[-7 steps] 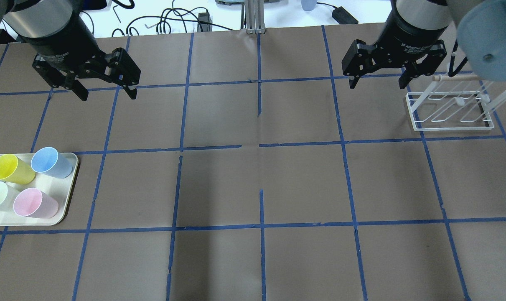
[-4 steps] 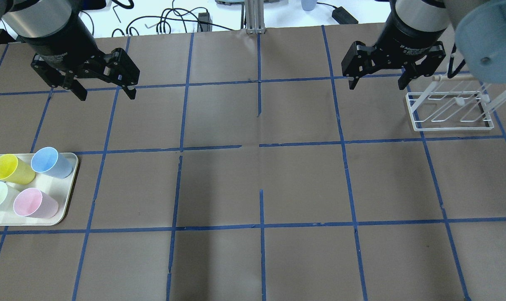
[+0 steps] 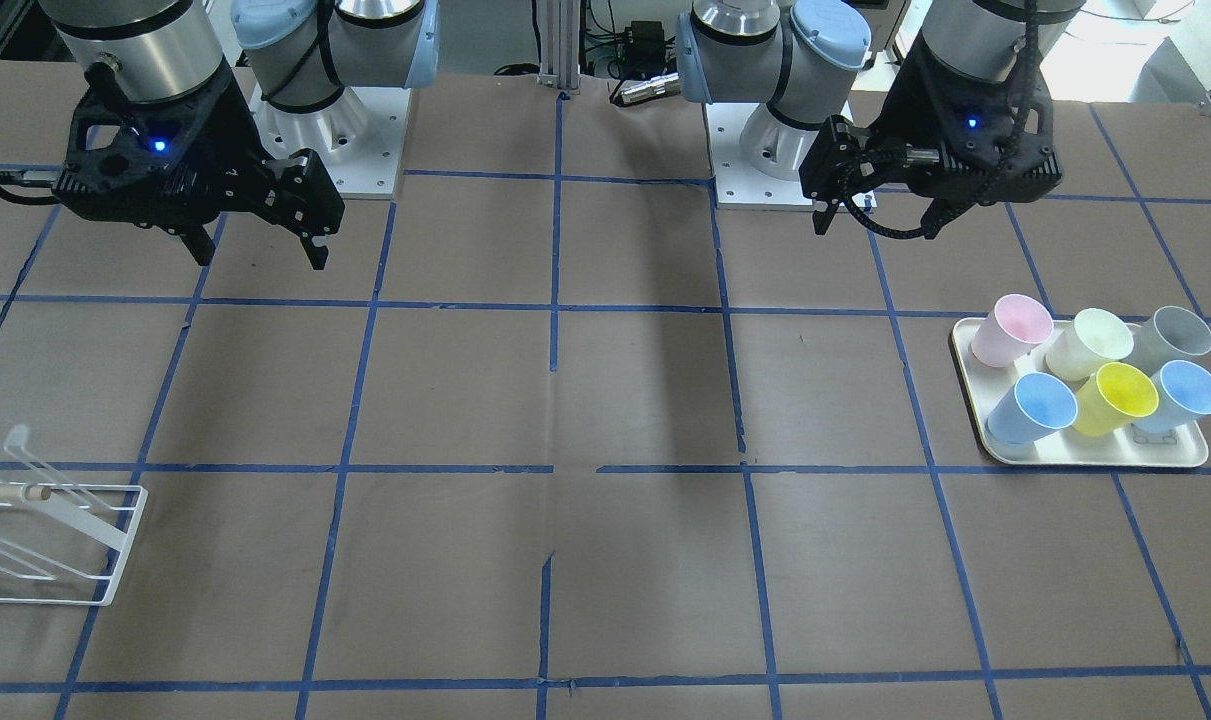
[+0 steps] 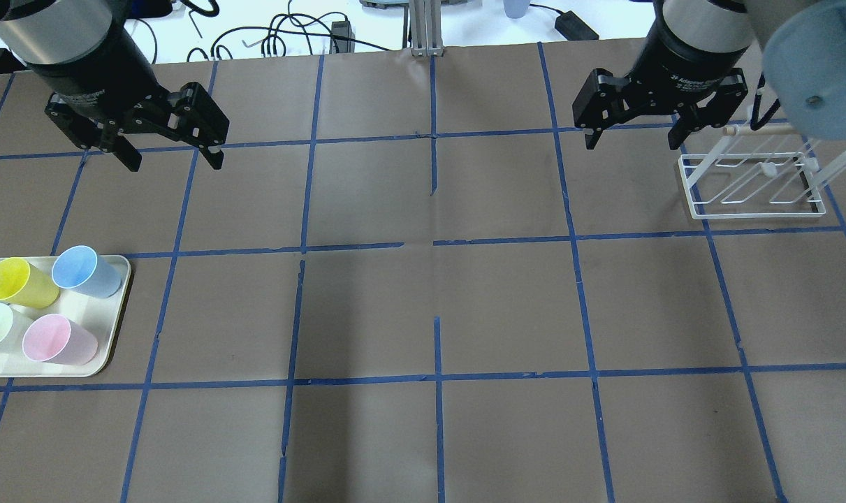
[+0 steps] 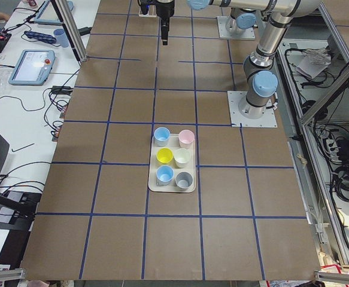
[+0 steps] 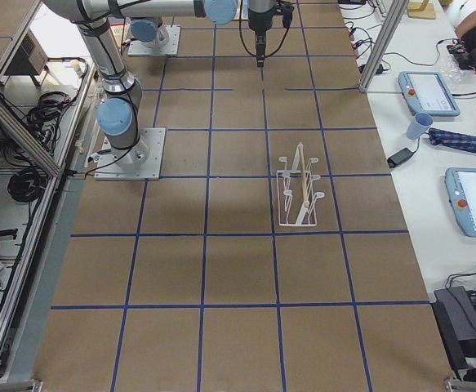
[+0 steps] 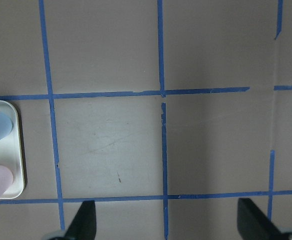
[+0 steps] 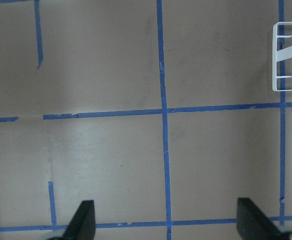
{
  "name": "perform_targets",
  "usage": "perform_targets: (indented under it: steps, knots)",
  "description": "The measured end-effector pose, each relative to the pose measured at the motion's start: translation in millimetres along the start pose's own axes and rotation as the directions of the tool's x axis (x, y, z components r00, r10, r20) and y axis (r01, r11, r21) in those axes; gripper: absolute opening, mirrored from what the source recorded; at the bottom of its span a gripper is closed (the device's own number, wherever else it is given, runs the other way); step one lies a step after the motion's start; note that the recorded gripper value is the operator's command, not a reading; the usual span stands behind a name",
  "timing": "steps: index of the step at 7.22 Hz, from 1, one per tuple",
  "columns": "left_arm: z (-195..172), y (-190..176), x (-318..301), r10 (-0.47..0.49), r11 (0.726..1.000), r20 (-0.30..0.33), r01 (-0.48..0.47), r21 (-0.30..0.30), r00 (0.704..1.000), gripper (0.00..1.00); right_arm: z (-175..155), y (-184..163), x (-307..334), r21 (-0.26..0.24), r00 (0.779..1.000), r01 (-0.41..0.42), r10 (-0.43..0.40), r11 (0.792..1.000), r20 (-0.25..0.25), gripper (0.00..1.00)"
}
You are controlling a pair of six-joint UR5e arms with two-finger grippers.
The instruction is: Transfer IKEA cup to right arm and place on rack
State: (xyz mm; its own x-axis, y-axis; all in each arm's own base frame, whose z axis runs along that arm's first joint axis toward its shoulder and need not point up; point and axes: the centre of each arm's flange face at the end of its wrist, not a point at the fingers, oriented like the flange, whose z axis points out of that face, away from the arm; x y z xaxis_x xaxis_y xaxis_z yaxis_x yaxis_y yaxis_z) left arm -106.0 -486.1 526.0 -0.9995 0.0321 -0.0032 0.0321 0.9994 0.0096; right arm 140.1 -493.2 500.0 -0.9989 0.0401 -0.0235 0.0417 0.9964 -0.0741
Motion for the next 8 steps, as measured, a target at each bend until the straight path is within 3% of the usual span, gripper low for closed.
perform_targets:
  steps: [3, 6, 8]
  knots:
    - [14.6, -16.0, -63.6, -0.003, 0.999, -0.016, 0.003, -0.032, 1.000, 1.00, 0.5, 0.7, 0.1, 0.000, 1.000, 0.000, 0.000, 1.000, -0.001, 1.00]
    - [56.7, -37.9, -169.7, 0.153, 0.986, -0.052, -0.156, -0.065, 0.987, 1.00, 0.0, 2.0, 0.4, 0.000, 1.000, 0.000, 0.000, 1.000, -0.003, 1.00]
    - [98.0, -46.4, -252.8, 0.264, 0.960, -0.089, -0.271, -0.072, 0.960, 1.00, -1.2, 3.1, 0.7, 0.002, 1.000, 0.000, 0.000, 1.000, -0.003, 1.00]
